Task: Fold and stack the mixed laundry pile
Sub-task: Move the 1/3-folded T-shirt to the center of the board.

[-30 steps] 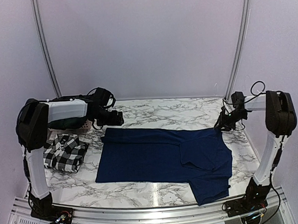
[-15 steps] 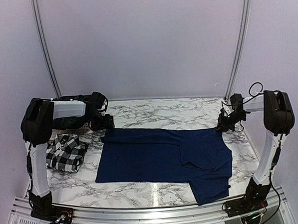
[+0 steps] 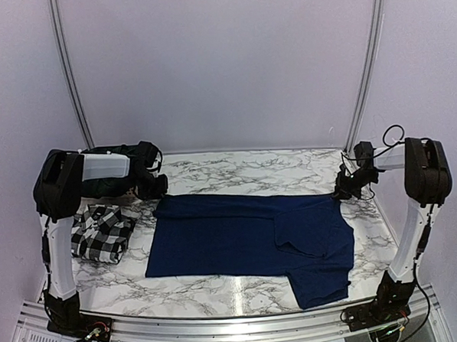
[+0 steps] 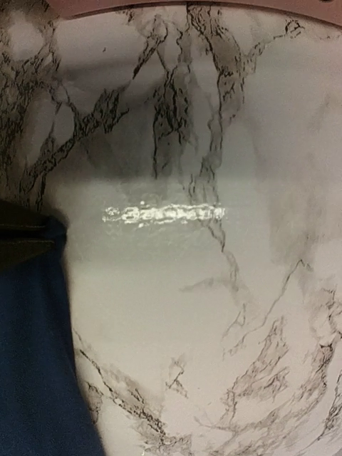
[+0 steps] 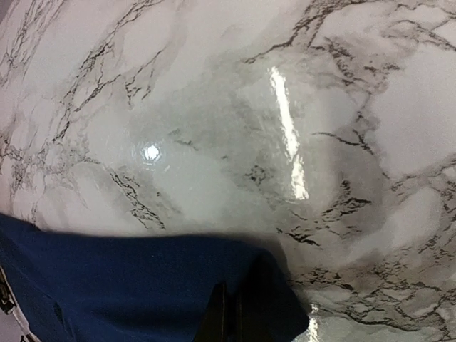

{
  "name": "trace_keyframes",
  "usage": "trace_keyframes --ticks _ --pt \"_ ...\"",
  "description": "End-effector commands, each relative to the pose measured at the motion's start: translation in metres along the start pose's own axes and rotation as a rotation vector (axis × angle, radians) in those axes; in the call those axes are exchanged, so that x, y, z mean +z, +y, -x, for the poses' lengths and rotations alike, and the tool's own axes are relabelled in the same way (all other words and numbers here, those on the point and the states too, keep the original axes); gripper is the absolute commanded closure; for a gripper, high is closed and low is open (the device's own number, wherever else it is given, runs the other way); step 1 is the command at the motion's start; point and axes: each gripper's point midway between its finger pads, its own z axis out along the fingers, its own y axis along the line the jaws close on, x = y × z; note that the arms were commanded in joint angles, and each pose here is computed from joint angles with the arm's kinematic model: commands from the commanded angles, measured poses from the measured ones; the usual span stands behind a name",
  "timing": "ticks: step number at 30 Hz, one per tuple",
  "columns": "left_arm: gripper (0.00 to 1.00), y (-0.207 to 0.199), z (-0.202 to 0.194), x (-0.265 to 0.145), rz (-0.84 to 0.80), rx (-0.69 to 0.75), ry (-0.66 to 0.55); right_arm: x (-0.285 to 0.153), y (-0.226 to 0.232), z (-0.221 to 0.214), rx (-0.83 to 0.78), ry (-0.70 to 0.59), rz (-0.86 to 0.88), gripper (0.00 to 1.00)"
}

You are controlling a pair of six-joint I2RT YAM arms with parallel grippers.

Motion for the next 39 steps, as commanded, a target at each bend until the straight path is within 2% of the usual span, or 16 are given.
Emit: trace_keyframes --ticks 1,8,9,10,11,13,16,20,24,31,34,39 --pt "1.00 0.027 0.013 0.000 0.073 -0.036 -0.021 -0.012 -0.004 0.037 -0.001 -0.102 -0.025 1.00" --pt "1.00 0.036 0.036 0.004 0.099 -0.049 -0.070 -0.007 -0.006 0.070 0.006 -0.164 -0.045 1.00" --pt "0.92 0.033 0.041 0.001 0.093 -0.044 -0.082 -0.006 -0.003 0.075 -0.001 -0.165 -0.026 1.00" --pt "0.79 0.030 0.046 -0.002 0.078 -0.041 -0.095 -0.003 0.000 0.078 -0.004 -0.153 -0.010 1.00" --pt "0.68 0.025 0.051 -0.008 0.065 -0.034 -0.111 -0.005 0.005 0.084 -0.011 -0.152 0.002 0.91" --pt "0.56 0.019 0.060 -0.026 0.050 -0.015 -0.148 -0.008 0.009 0.085 -0.016 -0.140 0.013 0.75" --pt "0.47 0.014 0.061 -0.055 0.040 0.000 -0.189 -0.028 0.018 0.087 -0.035 -0.162 0.017 0.65" --pt "0.48 -0.001 0.036 -0.072 -0.032 0.042 -0.159 -0.052 0.037 0.073 -0.058 -0.170 0.065 0.64" --pt "0.57 -0.016 0.004 -0.059 -0.065 0.101 -0.083 -0.060 0.065 0.043 -0.103 -0.129 0.142 0.65" --pt "0.66 -0.035 -0.049 -0.027 -0.059 0.186 0.040 -0.045 0.113 -0.037 -0.163 0.024 0.266 0.66" --pt "0.68 -0.036 -0.073 -0.015 -0.040 0.210 0.097 -0.028 0.110 -0.070 -0.156 0.081 0.269 0.67" --pt "0.72 -0.001 -0.099 -0.002 0.099 0.175 0.171 0.004 0.086 -0.091 -0.133 0.131 0.212 0.67"
